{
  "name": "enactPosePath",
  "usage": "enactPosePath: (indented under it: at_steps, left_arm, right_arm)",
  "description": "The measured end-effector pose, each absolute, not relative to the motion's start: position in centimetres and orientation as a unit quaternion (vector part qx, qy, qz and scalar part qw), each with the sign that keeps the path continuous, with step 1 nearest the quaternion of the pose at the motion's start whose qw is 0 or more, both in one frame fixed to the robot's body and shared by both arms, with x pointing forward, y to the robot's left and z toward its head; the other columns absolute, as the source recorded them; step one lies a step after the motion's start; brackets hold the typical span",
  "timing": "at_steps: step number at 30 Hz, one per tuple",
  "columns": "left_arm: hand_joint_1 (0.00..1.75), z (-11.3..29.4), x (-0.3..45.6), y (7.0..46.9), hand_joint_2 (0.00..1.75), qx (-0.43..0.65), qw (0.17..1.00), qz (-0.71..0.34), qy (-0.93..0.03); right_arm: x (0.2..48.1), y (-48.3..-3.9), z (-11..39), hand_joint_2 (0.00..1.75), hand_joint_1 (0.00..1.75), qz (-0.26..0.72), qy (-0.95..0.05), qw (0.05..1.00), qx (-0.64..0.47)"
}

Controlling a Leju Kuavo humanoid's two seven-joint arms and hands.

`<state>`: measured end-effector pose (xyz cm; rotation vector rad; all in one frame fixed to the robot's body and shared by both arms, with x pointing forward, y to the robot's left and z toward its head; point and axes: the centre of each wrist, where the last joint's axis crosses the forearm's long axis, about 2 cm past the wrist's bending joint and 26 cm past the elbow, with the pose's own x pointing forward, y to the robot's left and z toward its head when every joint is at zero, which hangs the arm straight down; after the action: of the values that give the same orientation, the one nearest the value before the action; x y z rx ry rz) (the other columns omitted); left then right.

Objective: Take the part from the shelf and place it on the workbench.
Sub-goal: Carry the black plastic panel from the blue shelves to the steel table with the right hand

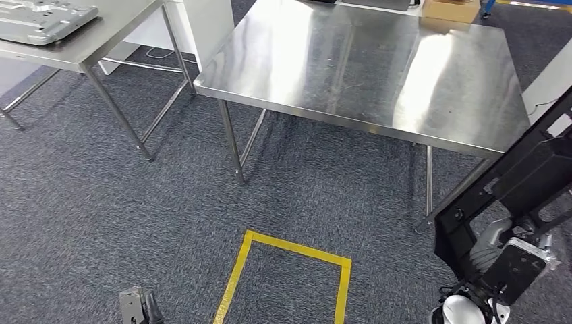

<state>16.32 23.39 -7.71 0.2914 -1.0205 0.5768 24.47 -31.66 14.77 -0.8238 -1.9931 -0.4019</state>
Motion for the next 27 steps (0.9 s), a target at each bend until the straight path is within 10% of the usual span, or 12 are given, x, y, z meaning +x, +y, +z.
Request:
enactPosePath:
  at_steps: [17,27]
  left_arm:
    - [0.0,-7.8,16.1,23.2,0.0,0.097,0.832,0.244,-0.488]
    - [0.0,-8.1,15.4,23.8,0.0,0.066,0.84,0.221,-0.49]
  right_arm:
    - [25.9,-33.2,15.5,1.75,1.75,0.01,-0.753,0.504,-0.423]
    - [27.2,-42.7,14.1,1.75,1.75,0.118,-0.663,0.578,-0.461]
